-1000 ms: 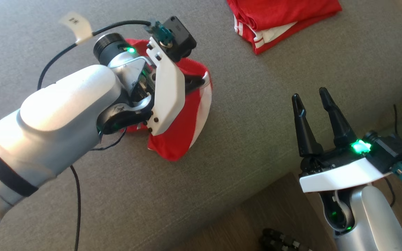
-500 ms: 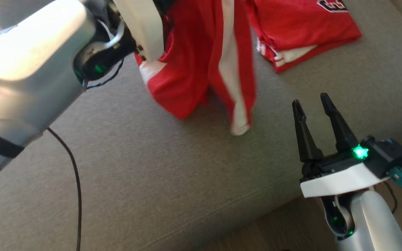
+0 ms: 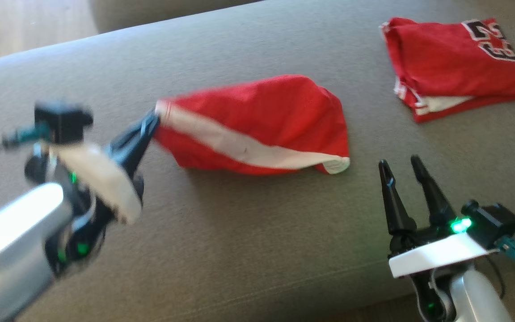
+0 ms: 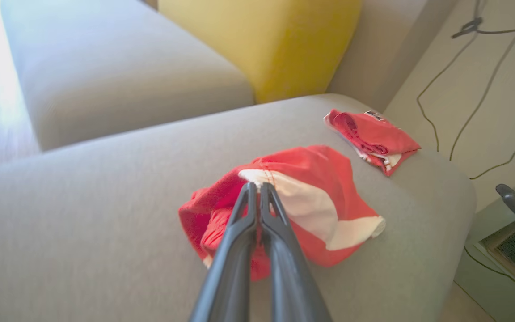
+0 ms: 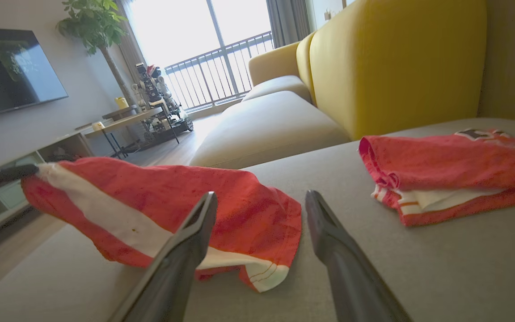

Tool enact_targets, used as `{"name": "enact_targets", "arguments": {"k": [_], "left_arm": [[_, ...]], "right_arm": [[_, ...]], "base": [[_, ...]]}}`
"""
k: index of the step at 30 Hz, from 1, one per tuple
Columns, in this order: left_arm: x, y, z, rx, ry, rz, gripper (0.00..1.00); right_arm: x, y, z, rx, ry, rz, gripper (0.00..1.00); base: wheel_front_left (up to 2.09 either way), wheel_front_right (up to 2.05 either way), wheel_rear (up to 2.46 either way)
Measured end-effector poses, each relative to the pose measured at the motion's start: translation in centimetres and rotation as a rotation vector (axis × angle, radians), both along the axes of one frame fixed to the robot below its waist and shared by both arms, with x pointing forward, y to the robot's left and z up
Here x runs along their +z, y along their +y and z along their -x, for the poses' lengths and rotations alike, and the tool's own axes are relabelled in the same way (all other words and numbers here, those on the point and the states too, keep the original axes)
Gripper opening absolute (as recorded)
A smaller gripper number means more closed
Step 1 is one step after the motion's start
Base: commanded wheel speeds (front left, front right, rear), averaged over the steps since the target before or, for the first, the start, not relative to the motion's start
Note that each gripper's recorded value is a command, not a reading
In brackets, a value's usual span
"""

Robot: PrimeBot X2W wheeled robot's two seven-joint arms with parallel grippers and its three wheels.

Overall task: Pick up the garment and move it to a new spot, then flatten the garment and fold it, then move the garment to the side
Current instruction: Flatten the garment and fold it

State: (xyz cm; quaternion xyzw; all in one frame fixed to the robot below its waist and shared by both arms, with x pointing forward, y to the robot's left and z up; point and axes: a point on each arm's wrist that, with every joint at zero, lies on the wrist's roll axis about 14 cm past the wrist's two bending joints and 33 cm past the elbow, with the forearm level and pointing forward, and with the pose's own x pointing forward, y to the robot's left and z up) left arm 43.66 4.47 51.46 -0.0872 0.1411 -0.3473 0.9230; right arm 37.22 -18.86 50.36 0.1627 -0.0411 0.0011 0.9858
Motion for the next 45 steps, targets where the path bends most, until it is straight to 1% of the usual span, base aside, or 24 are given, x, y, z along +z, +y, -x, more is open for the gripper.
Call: {"name": "enact_targets", "arguments": {"k": [1, 2, 3, 5, 7, 10, 13, 18, 21, 25, 26, 28, 29, 33, 36, 42, 45], "left_arm": [[-0.9, 1.0, 0.8, 0.035, 0.028, 0.005, 0.0], [-1.6, 2.0, 1.4, 0.074, 0.051, 0.013, 0.0], [-1.6, 2.0, 1.4, 0.074, 0.051, 0.013, 0.0], [-2.2, 3.4, 2.2, 0.133, 0.077, 0.032, 0.0], [-2.3, 5.0, 2.4, 0.207, 0.085, 0.054, 0.0], [-2.0, 6.8, 2.6, 0.296, 0.074, 0.099, 0.0], [-2.9, 7.6, 3.8, 0.33, 0.082, 0.107, 0.0], [-3.4, 8.5, 4.5, 0.365, 0.08, 0.126, 0.0], [-3.2, 8.8, 4.2, 0.372, 0.062, 0.127, 0.0], [-3.2, 8.7, 4.1, 0.38, 0.057, 0.14, 0.0], [-3.4, 8.7, 4.2, 0.38, 0.063, 0.144, 0.0], [-3.7, 8.9, 4.3, 0.391, 0.069, 0.143, 0.0], [-3.8, 8.9, 4.4, 0.392, 0.069, 0.141, 0.0], [-3.2, 8.5, 4.2, 0.38, 0.043, 0.152, 0.0], [-2.6, 8.6, 4.1, 0.385, 0.021, 0.16, 0.0], [-2.4, 8.6, 5.0, 0.383, 0.016, 0.178, 0.0], [-1.1, 8.0, 5.2, 0.36, -0.009, 0.211, 0.0]], "right_arm": [[-1.1, 0.4, -0.1, 0.008, 0.033, -0.054, 1.0], [-2.4, 0.9, -0.1, 0.019, 0.073, -0.083, 1.0], [-2.4, 0.9, -0.1, 0.019, 0.073, -0.083, 1.0], [-4.8, 1.9, -0.1, 0.039, 0.148, -0.124, 1.0], [-6.5, 2.5, -0.6, 0.054, 0.205, -0.139, 1.0], [-7.8, 4.4, -2.3, 0.114, 0.252, -0.119, 1.0], [-9.0, 6.7, -3.5, 0.189, 0.305, -0.086, 1.0], [-11.5, 10.0, -3.1, 0.296, 0.402, -0.051, 1.0], [-12.7, 10.4, -2.7, 0.316, 0.44, -0.03, 1.0], [-12.6, 10.7, -3.1, 0.332, 0.441, -0.013, 1.0], [-12.6, 10.7, -3.0, 0.332, 0.442, -0.015, 0.89], [-12.7, 10.7, -2.9, 0.334, 0.444, -0.011, 0.36], [-12.8, 10.7, -2.8, 0.334, 0.446, -0.008, 0.0], [-12.9, 10.3, -2.5, 0.33, 0.454, 0.002, 0.0], [-12.2, 9.8, -2.8, 0.312, 0.432, 0.004, 0.0], [-9.0, 7.7, -3.5, 0.241, 0.322, -0.024, 0.0], [-6.1, 6.0, -4.3, 0.193, 0.226, -0.043, 0.0]], "base": [[0.0, 0.0, 0.0], [0.0, 0.0, 0.0], [0.0, 0.0, 0.0], [0.0, 0.0, 0.0], [0.0, 0.0, 0.0], [0.0, 0.0, 0.0], [0.0, 0.0, 0.0], [0.0, 0.0, 0.0], [0.0, 0.0, 0.0], [0.0, 0.0, 0.0], [0.0, 0.0, 0.0], [0.0, 0.0, 0.0], [0.0, 0.0, 0.0], [0.0, 0.0, 0.0], [0.0, 0.0, 0.0], [0.0, 0.0, 0.0], [0.0, 0.0, 0.0]]}}
